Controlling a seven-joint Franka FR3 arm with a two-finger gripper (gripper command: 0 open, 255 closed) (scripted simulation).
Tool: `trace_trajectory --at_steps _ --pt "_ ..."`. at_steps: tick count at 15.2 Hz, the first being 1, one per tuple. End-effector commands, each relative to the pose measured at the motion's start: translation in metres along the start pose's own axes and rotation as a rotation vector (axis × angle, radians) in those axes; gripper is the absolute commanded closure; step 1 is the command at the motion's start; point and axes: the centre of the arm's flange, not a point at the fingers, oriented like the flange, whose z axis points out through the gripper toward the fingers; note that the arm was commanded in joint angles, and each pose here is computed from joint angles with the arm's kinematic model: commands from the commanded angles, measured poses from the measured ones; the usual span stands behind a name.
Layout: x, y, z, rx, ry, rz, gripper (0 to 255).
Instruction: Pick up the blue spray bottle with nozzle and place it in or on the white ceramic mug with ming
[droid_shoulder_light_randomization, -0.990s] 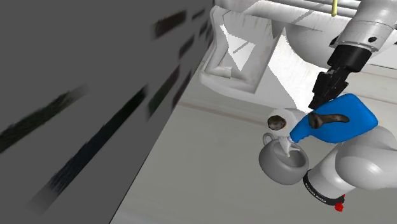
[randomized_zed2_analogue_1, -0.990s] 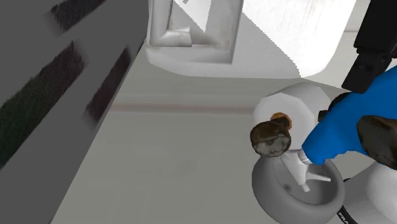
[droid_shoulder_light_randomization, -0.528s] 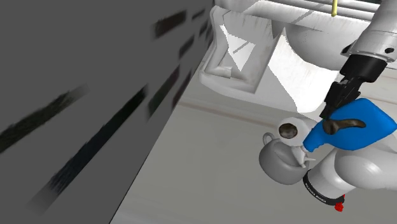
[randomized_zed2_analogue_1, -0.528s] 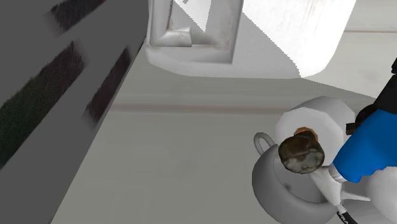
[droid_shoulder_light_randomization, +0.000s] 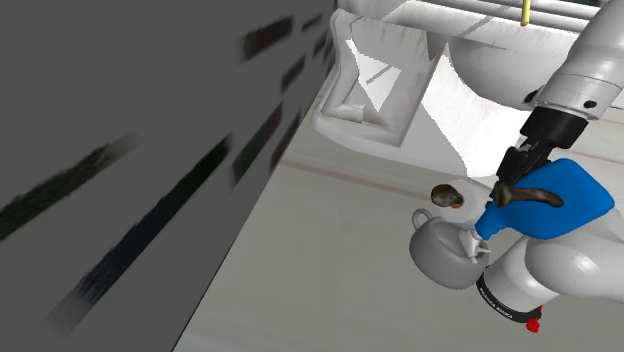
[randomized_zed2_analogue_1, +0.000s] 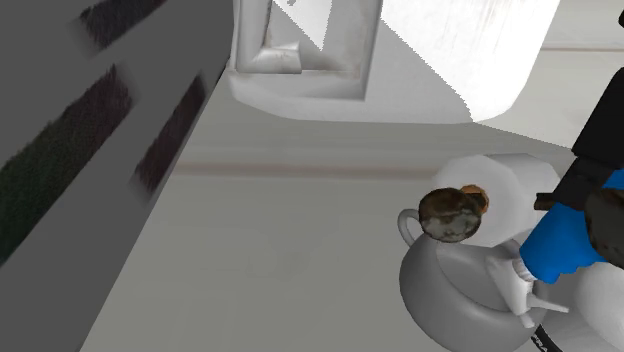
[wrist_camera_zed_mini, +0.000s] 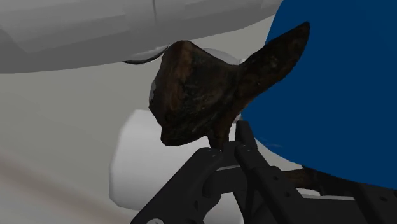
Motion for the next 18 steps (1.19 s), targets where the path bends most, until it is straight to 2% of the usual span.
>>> trace_trajectory --at_steps 1,5,6,7,16,17,18 --pt "0.003 0.006 0.017 -0.01 -0.018 0.004 255" --pt "0.007 0.012 0.037 -0.01 -0.018 0.004 255" --pt "0.002 -0.003 0.009 0.065 0.022 -0.024 255" --pt "0.002 -0.003 0.009 0.065 0.022 -0.024 0" --pt "-0.072 -0.049 -0.093 -0.108 0.157 0.176 0" --pt "-0.078 -0.054 -0.1 -0.123 0.168 0.192 0" --pt "-0.077 -0.053 -0.095 -0.123 0.168 0.192 0"
